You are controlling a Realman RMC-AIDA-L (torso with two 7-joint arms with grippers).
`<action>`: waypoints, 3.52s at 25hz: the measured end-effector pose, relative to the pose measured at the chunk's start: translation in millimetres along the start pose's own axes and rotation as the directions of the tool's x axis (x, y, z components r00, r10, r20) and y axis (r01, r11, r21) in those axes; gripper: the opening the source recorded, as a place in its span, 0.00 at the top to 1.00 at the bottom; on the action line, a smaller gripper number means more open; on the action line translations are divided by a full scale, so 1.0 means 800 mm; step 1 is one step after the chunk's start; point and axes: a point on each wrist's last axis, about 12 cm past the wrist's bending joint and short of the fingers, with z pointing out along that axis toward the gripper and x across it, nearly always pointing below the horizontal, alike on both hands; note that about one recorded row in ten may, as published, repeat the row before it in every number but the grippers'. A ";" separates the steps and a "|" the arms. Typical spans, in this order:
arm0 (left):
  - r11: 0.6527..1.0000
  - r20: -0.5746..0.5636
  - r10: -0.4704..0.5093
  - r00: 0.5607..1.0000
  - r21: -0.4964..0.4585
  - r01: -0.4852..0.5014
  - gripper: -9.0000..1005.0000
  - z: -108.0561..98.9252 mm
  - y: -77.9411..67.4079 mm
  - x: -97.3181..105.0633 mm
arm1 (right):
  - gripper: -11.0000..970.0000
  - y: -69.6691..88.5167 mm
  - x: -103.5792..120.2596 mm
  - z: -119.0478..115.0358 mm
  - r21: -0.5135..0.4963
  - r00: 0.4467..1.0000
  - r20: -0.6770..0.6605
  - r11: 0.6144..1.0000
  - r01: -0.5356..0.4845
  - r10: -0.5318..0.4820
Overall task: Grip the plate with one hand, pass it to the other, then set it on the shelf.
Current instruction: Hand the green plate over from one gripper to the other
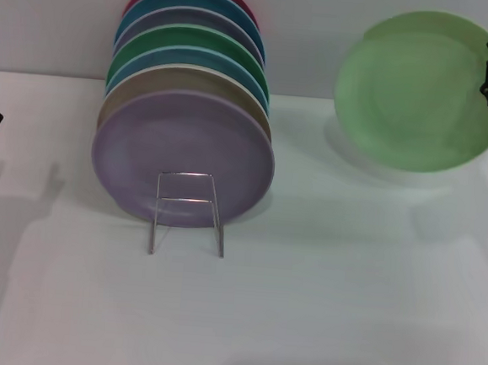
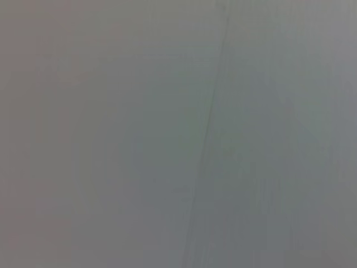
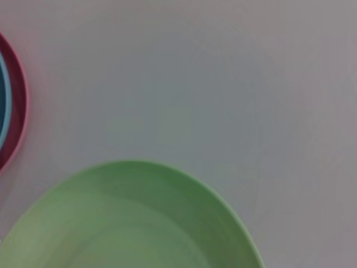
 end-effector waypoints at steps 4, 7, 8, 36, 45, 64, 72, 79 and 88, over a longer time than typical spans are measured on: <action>1.000 0.001 -0.001 1.000 0.002 0.001 0.14 0.001 -0.001 0.000 | 0.97 0.015 0.002 0.000 0.048 0.998 0.055 0.999 0.005 -0.008; 1.000 0.001 -0.001 1.000 0.003 0.001 0.14 0.001 -0.001 0.000 | 0.97 0.025 0.003 -0.002 0.076 0.996 0.089 0.997 0.002 -0.009; 1.000 0.002 -0.001 1.000 0.003 0.001 0.14 0.001 -0.001 0.000 | 0.97 0.032 0.005 -0.006 0.107 0.993 0.119 0.994 -0.003 -0.010; 0.999 0.000 -0.040 0.999 0.018 0.040 0.14 -0.005 -0.002 0.000 | 0.97 0.075 0.092 -0.051 0.119 0.767 0.407 0.804 -0.582 0.496; 0.994 0.032 -0.061 0.998 0.087 0.058 0.14 -0.024 -0.012 -0.004 | 0.97 0.092 0.123 -0.084 -0.051 0.651 0.484 0.762 -0.646 0.584; 0.932 0.030 -0.105 0.994 0.351 0.088 0.14 -0.092 -0.049 -0.010 | 0.97 0.137 0.122 -0.109 -0.238 0.637 0.475 0.785 -0.572 0.608; 0.918 0.012 -0.098 0.995 0.386 0.086 0.14 -0.092 -0.066 -0.004 | 0.97 0.148 0.123 -0.121 -0.256 0.640 0.473 0.789 -0.558 0.606; 0.909 -0.007 -0.039 0.999 0.415 0.038 0.14 -0.099 -0.080 0.002 | 0.97 0.170 0.115 -0.134 -0.253 0.655 0.470 0.801 -0.542 0.592; 0.901 -0.020 -0.029 0.999 0.432 0.035 0.14 -0.103 -0.079 0.003 | 0.97 0.205 0.100 -0.151 -0.139 0.732 0.457 0.854 -0.502 0.505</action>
